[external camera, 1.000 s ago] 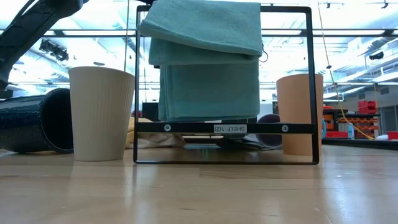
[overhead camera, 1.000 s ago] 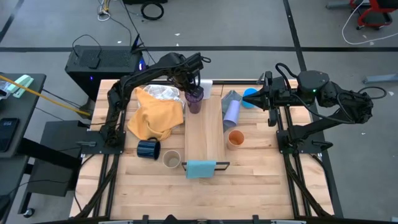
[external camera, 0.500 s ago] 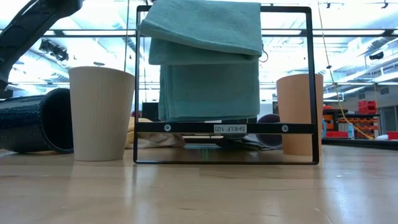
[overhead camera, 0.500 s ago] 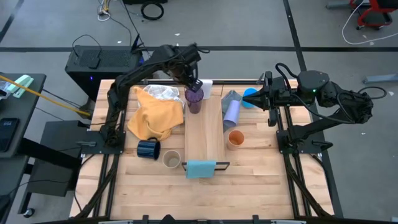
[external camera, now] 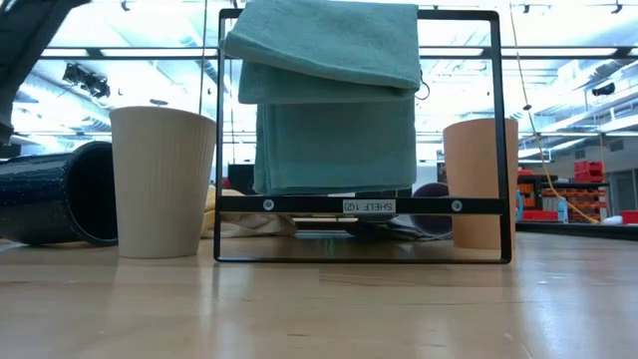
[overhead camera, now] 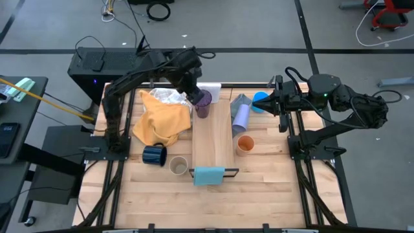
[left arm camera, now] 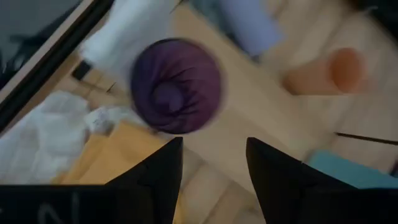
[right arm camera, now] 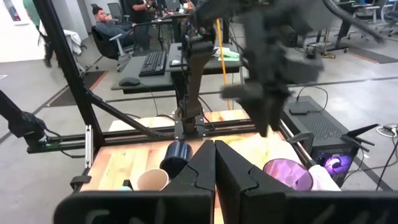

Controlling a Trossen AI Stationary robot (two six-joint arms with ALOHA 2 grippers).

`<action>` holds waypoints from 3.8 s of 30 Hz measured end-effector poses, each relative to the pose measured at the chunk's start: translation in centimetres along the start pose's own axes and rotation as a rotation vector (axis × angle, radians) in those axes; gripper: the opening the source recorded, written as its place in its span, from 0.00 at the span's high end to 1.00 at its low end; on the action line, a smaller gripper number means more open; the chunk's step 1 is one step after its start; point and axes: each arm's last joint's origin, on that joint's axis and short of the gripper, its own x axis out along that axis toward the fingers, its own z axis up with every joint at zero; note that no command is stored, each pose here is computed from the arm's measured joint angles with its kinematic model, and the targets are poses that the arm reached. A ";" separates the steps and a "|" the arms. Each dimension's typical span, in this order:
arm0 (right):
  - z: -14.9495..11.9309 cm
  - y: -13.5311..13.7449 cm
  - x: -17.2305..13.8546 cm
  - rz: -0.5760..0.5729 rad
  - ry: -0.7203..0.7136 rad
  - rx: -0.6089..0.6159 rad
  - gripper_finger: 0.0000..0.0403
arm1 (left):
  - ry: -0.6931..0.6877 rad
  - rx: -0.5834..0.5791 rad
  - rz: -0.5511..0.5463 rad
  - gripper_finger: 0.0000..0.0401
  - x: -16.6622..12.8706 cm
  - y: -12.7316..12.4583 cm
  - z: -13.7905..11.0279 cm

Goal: Stack small to large cups/mugs on shelf
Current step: Put the orange cup on the shelf

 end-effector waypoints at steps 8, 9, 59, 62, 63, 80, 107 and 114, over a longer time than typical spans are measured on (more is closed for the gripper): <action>0.0 0.0 0.0 0.000 -0.001 -0.025 0.98 | -0.493 0.258 -0.240 0.56 -6.0 -8.9 -1.3; 0.0 0.0 0.0 -0.001 -0.001 -0.026 0.98 | -0.577 0.303 -0.261 0.56 -6.9 -10.1 -1.5; 0.9 -0.6 -5.6 0.006 -0.161 0.009 0.98 | -0.803 0.220 -0.258 0.70 1.2 -11.2 -12.6; 0.9 -0.6 -5.6 -0.001 -0.160 0.013 0.98 | -0.660 0.206 -0.171 0.69 1.9 -9.8 -14.2; 0.9 -0.6 -5.6 -0.002 -0.158 0.016 0.98 | -0.624 0.200 -0.150 0.69 2.2 -9.5 -14.6; 0.8 -0.6 -5.3 -0.016 -0.142 0.027 0.98 | -0.131 0.143 -0.122 0.68 3.3 -7.2 -18.5; 0.6 -0.5 -4.0 -0.015 -0.102 0.033 0.98 | 0.164 -0.008 -0.127 0.55 4.9 -7.8 -20.5; 0.1 -0.4 -3.6 0.017 -0.041 0.064 0.98 | 0.205 0.003 -0.088 0.52 6.0 -8.0 -20.6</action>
